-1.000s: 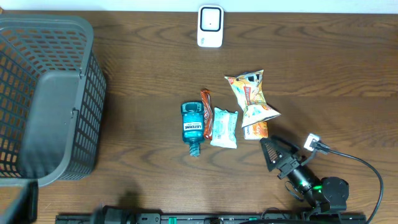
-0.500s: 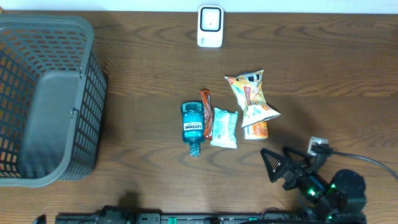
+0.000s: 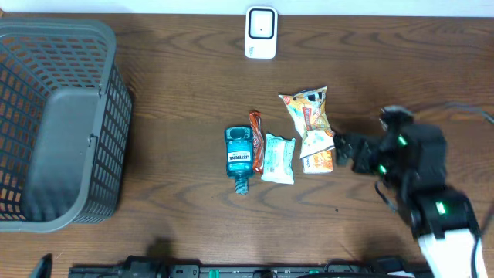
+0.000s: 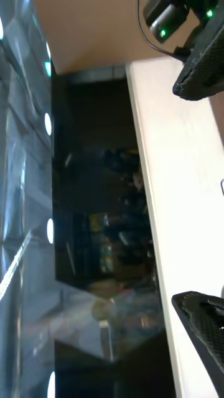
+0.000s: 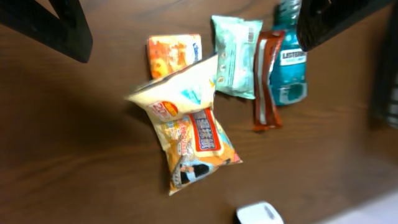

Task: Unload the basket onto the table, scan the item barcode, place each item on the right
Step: 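Reach the right gripper to the yellow bag and grasp it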

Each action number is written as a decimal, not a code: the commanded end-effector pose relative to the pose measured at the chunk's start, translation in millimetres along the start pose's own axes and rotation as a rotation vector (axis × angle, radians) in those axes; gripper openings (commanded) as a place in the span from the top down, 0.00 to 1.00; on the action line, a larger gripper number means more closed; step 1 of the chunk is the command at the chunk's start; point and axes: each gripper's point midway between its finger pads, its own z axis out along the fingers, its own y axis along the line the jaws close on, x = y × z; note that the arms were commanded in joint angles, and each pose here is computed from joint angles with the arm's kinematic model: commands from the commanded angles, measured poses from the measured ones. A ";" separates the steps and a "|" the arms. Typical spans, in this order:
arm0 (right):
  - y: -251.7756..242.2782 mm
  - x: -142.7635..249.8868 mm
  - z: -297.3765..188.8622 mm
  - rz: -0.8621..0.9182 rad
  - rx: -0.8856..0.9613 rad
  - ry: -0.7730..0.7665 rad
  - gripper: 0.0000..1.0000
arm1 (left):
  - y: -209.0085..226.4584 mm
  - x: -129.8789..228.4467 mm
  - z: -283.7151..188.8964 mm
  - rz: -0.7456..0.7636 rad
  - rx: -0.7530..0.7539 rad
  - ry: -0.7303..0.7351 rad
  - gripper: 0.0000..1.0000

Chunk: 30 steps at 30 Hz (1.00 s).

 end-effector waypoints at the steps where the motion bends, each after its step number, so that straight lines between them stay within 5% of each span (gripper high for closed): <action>1: 14.6 -9.3 18.0 -0.131 0.050 0.050 0.01 | 21.6 4.8 -1.9 0.022 -0.129 0.016 0.02; 10: 39.3 -0.3 89.9 -0.259 0.030 0.131 0.01 | 29.7 38.5 3.2 0.005 -0.165 0.119 0.02; 17: 12.6 -2.3 137.0 -0.316 0.260 0.115 0.01 | 31.6 73.3 8.1 -0.005 -0.165 0.178 0.02; 23: 9.1 3.8 175.0 -0.367 0.267 0.146 0.01 | 34.3 86.9 12.2 -0.005 -0.172 0.209 0.02; 30: -9.7 41.0 211.4 -0.357 0.258 0.280 0.27 | 34.4 87.8 12.4 -0.006 -0.172 0.211 0.02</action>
